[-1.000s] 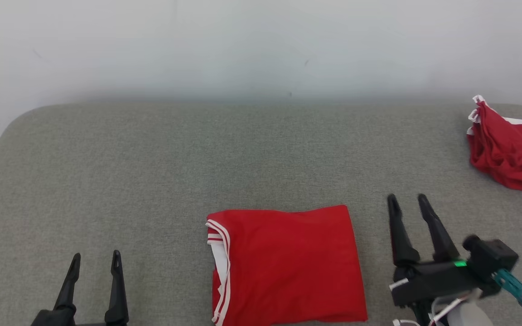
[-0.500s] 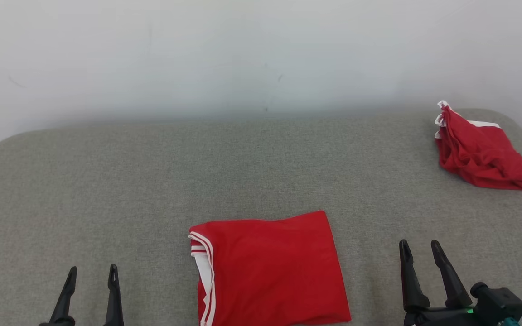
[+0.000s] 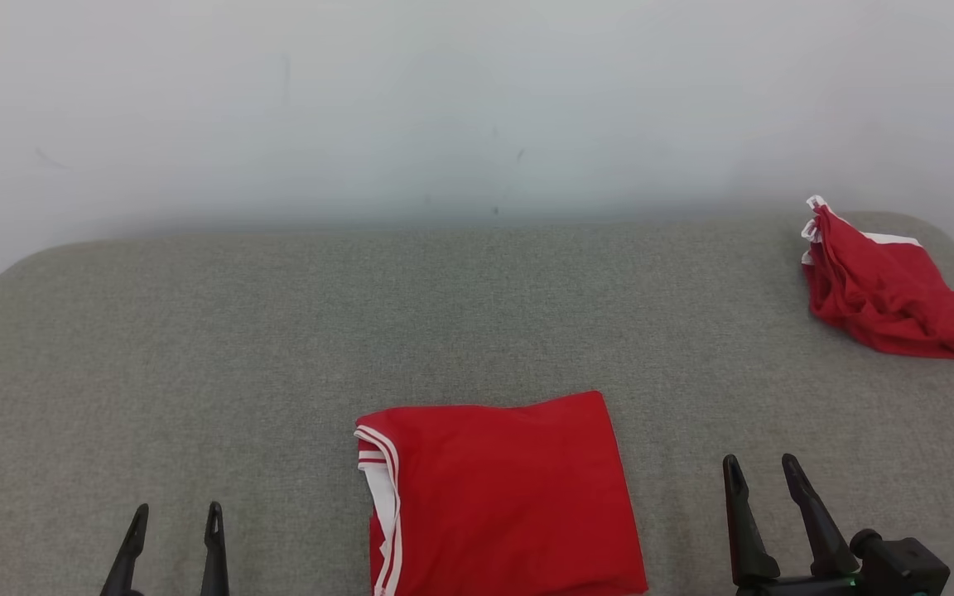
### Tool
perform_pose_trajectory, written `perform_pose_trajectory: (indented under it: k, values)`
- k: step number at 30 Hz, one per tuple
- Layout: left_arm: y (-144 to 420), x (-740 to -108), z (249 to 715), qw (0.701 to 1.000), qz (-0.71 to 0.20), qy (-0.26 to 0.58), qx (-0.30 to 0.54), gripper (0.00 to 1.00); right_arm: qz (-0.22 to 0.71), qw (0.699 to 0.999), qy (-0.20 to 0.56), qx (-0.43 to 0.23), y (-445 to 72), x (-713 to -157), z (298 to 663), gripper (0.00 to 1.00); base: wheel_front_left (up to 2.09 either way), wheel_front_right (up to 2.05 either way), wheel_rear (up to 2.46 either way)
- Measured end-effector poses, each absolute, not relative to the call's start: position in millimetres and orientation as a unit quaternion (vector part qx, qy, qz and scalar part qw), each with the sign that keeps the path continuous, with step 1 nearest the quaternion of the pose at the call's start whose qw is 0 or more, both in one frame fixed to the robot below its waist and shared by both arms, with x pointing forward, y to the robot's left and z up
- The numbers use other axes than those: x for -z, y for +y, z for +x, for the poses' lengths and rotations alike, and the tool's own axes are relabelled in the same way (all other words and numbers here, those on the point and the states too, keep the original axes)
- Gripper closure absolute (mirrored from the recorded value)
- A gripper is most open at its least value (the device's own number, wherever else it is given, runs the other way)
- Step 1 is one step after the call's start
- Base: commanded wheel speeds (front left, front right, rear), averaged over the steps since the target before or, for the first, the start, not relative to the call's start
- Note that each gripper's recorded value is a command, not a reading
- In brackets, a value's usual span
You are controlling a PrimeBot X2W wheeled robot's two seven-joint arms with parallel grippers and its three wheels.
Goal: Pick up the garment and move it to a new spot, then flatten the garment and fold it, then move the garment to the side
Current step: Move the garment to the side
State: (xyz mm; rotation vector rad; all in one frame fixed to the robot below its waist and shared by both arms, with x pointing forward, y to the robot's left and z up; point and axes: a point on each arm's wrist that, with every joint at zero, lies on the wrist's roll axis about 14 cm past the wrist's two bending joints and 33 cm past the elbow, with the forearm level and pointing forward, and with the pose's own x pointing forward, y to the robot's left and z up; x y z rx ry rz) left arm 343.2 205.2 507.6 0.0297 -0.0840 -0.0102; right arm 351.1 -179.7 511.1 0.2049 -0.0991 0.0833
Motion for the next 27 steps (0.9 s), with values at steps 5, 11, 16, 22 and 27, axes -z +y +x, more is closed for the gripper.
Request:
perform_pose_trajectory:
  k: [5,11,16,22,27]
  values:
    - [207.4,-503.7,339.4,0.999,0.013,-0.036,0.002,0.0,0.099,0.993,-0.047,-0.047,-175.1,-510.0,352.2,0.0,0.0,0.0,0.0]
    - [209.8,-499.2,337.2,1.0,0.006,-0.029,-0.001,0.0,0.093,0.994,-0.041,-0.051,-173.2,-506.3,352.2,0.0,0.0,0.0,0.0]
    - [210.0,-497.8,336.3,1.0,0.005,-0.027,0.0,0.0,0.09,0.994,-0.036,-0.052,-172.4,-503.2,352.1,0.0,0.0,0.0,0.0]
    - [210.6,-497.3,335.6,1.0,0.006,-0.026,-0.001,0.0,0.09,0.994,-0.03,-0.055,-170.6,-499.8,352.0,0.0,0.0,0.0,0.0]
    - [210.4,-497.5,335.5,1.0,0.006,-0.027,-0.001,0.0,0.089,0.994,-0.028,-0.056,-169.8,-498.7,352.5,0.0,0.0,0.0,0.0]
